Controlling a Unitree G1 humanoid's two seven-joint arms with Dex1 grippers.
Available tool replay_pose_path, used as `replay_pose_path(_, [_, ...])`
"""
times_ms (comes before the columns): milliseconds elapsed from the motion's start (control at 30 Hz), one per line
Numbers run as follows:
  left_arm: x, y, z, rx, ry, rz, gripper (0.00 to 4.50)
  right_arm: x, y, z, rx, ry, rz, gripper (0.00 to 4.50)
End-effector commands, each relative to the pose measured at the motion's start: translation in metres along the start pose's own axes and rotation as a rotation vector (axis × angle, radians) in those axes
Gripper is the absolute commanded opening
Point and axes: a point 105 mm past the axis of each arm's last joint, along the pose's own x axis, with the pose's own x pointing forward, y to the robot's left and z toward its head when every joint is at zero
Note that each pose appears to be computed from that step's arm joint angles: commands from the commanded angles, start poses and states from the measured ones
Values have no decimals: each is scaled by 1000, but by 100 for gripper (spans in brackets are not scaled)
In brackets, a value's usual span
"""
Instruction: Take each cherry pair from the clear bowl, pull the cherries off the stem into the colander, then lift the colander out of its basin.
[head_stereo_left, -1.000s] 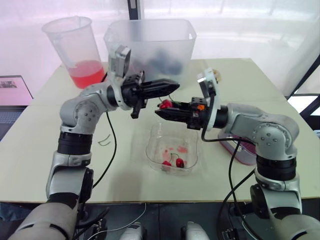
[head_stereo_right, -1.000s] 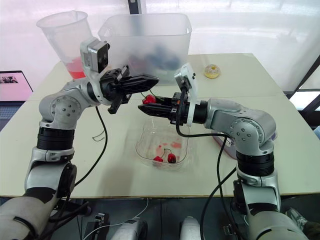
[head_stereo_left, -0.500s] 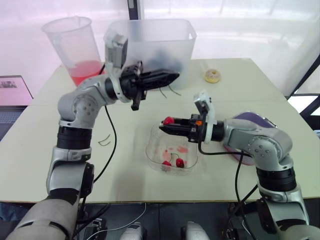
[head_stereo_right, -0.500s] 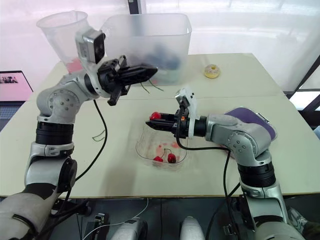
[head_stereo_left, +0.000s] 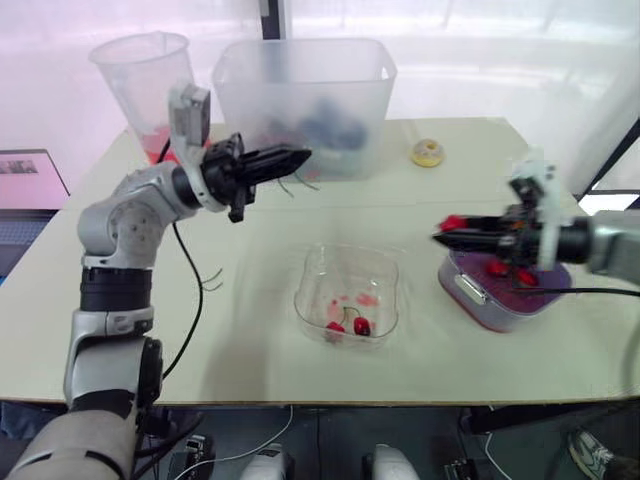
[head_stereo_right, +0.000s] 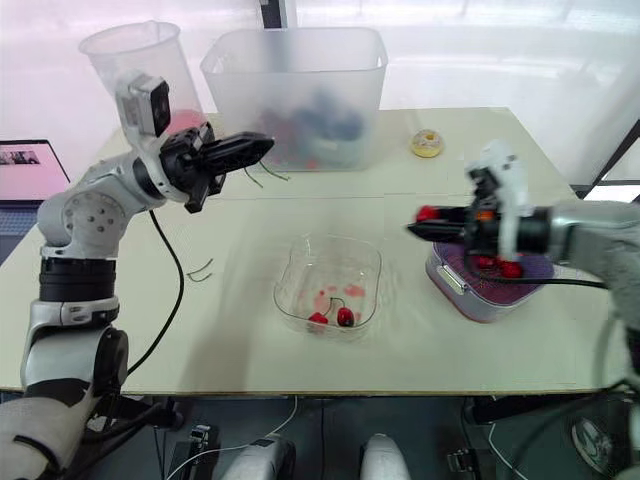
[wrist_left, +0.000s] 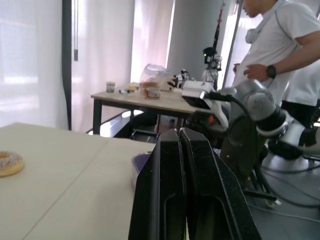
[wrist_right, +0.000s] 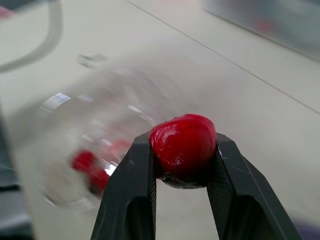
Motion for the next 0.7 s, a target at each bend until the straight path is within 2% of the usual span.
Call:
replay_pose_path(33, [-6, -2, 8, 71, 23, 27, 0, -19, -37, -22, -108, 165, -179, 88])
replay_pose_path(167, [-11, -2, 6, 68, 30, 45, 0, -17, -51, -38, -135, 228, -203, 88])
replay_pose_path(267, [-17, -4, 1, 73, 47, 69, 0, -7, -45, -55, -140, 294, -136, 88])
replay_pose_path(433, [-38, 2, -11, 32, 50, 184, 0, 3, -30, -57, -97, 282, -29, 88])
replay_pose_path(500, [-45, 2, -13, 31, 44, 219, 0, 2, -33, -60, -110, 302, -30, 187])
replay_pose_path(567, [-48, 1, -13, 32, 42, 232, 0, 1, -34, -59, -119, 312, -30, 263])
replay_pose_path(667, [-54, -1, -13, 31, 46, 257, 0, 1, -34, -54, -123, 308, -18, 410])
replay_pose_path(700, [-56, -1, -13, 32, 47, 272, 0, 0, -35, -53, -128, 310, -19, 445])
